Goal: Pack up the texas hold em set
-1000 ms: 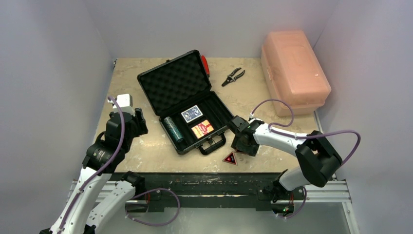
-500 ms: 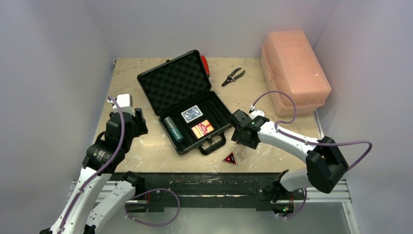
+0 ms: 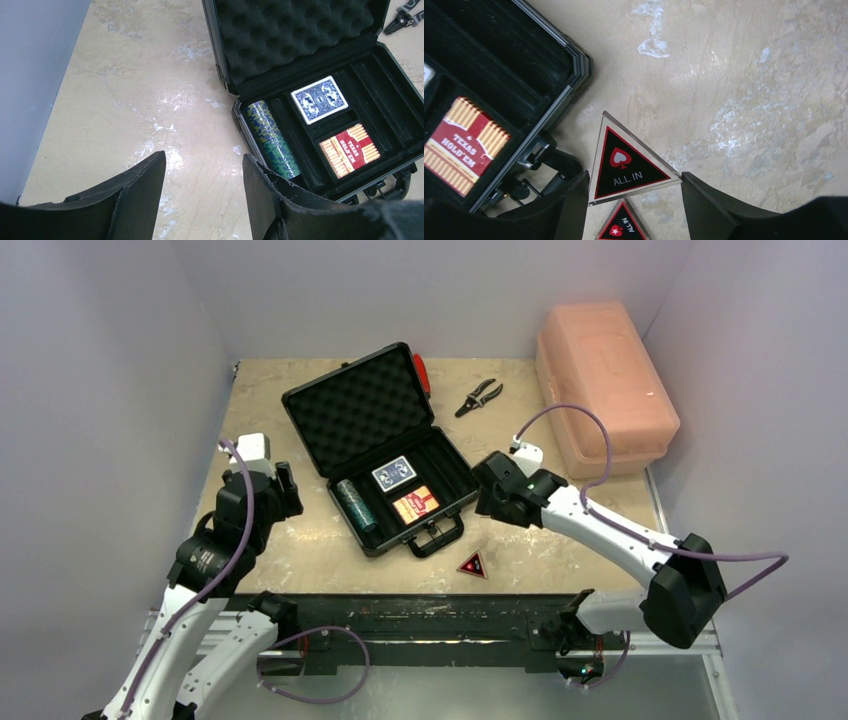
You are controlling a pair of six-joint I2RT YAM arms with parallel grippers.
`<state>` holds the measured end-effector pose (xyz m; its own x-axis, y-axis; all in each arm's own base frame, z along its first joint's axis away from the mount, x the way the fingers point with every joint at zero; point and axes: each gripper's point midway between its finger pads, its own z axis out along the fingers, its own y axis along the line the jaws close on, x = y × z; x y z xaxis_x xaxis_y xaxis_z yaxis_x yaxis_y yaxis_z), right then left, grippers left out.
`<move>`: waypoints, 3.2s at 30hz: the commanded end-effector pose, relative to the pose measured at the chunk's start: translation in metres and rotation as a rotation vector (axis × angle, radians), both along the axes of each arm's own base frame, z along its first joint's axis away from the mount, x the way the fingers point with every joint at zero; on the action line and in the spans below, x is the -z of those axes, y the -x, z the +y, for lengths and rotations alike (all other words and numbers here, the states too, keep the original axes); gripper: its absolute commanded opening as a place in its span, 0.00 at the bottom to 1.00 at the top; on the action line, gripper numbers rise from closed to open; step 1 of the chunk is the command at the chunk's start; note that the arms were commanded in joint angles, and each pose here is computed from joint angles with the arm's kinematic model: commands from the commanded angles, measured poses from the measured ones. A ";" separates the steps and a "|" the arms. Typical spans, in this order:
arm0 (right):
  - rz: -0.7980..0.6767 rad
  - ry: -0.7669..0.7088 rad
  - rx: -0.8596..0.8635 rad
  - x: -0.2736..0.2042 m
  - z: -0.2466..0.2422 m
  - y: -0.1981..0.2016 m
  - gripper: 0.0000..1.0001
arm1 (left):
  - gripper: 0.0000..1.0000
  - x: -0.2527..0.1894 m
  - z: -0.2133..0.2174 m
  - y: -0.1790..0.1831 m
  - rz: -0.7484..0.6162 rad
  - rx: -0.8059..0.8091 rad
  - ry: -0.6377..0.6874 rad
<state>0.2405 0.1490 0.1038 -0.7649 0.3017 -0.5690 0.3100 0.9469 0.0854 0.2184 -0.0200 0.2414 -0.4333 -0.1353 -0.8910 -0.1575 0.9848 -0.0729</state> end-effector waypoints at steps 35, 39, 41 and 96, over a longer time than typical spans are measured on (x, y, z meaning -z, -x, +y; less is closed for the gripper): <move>-0.165 -0.097 -0.514 -0.079 0.134 -0.103 0.36 | 0.56 -0.019 0.002 -0.002 -0.058 -0.016 0.024; -0.148 -0.096 -0.551 -0.074 0.144 -0.109 0.36 | 0.56 -0.019 0.002 -0.001 -0.061 -0.016 0.027; -0.138 -0.098 -0.565 -0.071 0.150 -0.111 0.36 | 0.56 -0.019 0.002 -0.001 -0.062 -0.016 0.028; 0.053 -0.079 -0.492 0.020 0.235 -0.146 0.37 | 0.57 -0.020 -0.002 0.001 -0.062 0.011 0.041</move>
<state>0.3800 0.3751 0.0732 -0.8675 -0.0896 -0.4892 -0.1765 0.9751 0.1345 0.2161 -0.0218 0.2443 -0.4230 -0.1419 -0.8950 -0.1433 0.9857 -0.0885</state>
